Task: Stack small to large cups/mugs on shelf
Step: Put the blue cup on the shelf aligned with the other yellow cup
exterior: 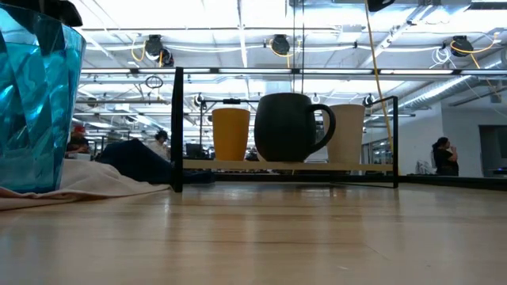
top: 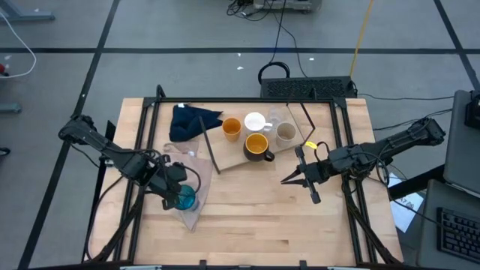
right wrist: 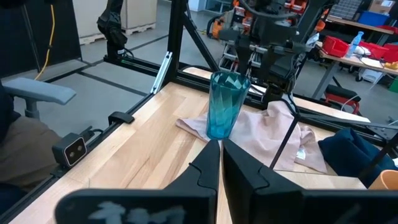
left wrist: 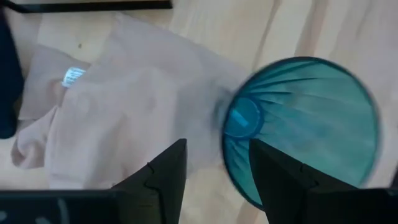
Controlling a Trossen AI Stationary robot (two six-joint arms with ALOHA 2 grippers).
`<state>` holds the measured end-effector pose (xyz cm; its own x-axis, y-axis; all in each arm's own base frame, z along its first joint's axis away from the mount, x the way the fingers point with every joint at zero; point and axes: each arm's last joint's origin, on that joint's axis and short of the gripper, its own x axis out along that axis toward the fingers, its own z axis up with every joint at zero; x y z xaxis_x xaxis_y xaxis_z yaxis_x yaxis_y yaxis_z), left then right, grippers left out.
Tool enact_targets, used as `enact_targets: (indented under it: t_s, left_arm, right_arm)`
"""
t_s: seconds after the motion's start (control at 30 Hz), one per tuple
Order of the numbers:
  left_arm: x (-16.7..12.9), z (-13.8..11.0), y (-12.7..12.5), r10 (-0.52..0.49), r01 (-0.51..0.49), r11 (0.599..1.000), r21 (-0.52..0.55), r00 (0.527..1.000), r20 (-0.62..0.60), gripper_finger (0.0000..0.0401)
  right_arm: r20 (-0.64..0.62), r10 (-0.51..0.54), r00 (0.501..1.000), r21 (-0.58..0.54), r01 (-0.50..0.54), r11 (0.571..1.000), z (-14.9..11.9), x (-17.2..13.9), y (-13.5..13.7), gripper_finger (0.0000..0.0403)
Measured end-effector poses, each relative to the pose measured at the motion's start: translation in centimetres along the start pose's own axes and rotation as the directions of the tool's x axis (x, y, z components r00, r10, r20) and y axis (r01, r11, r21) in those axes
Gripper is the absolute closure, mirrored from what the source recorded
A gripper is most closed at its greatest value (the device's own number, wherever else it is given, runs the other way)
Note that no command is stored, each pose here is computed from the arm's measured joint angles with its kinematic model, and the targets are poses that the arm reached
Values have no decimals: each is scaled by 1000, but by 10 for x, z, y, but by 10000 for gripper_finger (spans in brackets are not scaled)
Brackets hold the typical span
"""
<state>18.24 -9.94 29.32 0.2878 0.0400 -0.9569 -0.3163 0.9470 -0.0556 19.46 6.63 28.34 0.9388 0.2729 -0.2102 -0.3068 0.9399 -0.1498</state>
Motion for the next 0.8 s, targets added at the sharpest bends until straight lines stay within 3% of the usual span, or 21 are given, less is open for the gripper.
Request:
enact_targets:
  t_s: [0.17, 0.47, 0.8]
  left_arm:
    - [11, 0, 5, 22, -22, 1000, -1, 1000, -19, 229]
    - [25, 6, 8, -53, 53, 998, 17, 998, -31, 229]
    - [36, 5, 15, -57, 55, 998, -26, 995, -84, 229]
  right_arm:
    - [0, 0, 1000, 0, 0, 1000, 0, 0, 0, 394]
    - [-7, 1, 1000, 0, -1, 1000, -1, 0, 0, 394]
    - [-15, 2, 1000, -1, -2, 1000, -1, 0, 0, 394]
